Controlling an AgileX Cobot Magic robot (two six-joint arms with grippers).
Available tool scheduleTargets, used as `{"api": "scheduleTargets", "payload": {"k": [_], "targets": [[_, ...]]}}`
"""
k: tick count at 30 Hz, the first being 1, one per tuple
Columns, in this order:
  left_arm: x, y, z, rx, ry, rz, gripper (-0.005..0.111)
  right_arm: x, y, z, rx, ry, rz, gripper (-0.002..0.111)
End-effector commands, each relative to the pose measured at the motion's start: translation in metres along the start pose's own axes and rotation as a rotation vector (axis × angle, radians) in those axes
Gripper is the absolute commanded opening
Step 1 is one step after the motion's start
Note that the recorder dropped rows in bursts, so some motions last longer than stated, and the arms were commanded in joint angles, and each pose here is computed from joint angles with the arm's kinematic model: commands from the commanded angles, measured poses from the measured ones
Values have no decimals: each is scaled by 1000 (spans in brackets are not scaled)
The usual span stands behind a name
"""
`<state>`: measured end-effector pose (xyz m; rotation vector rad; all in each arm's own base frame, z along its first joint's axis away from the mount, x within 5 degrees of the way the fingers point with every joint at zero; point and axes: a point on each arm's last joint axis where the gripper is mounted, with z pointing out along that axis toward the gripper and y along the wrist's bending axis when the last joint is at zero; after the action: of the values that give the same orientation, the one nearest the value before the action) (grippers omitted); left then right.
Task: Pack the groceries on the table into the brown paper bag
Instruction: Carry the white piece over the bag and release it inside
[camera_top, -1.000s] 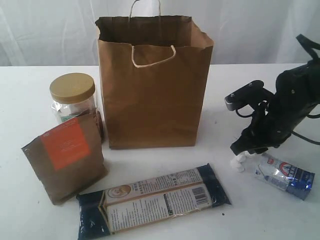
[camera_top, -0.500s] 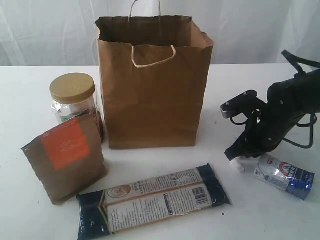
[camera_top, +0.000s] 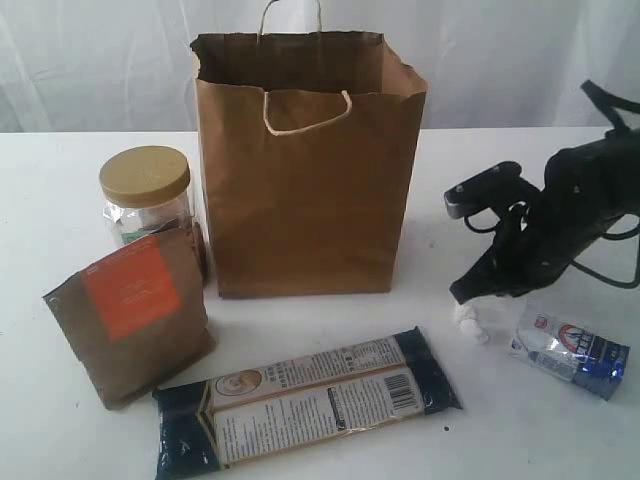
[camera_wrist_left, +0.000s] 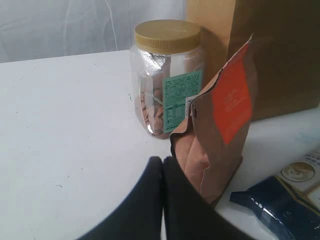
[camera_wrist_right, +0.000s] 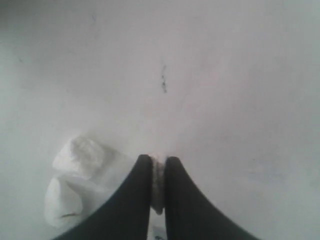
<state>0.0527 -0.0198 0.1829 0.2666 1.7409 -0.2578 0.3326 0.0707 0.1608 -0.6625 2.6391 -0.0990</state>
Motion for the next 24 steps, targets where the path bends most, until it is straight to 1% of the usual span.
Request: {"api": "scheduleTargets", "payload": {"k": [1,4,9,13,18,21,24], "targets": [[1,0,0,2,-5,-6,0,-8,-6,-29,31,-106,4,0],[1,0,0,2,-5,-6,0,-12,-8,-50,44,-175,23,0],[1,0,0,2,-5,-6,0,-21,-13,-96,81,-361,66,0],[1,0,0,2,-5,-6,0,-26,-15,-140,116,-563,89,0],[1,0,0,2,-5,-6,0,-30,-18,-196,159,-865,117,0],[1,0,0,2,-5,-6,0,-32,-14,-215,134,-982,164,0],[1,0,0,2,-5,-6,0,-41,-1,-229,98,-1039,133,0]]}}
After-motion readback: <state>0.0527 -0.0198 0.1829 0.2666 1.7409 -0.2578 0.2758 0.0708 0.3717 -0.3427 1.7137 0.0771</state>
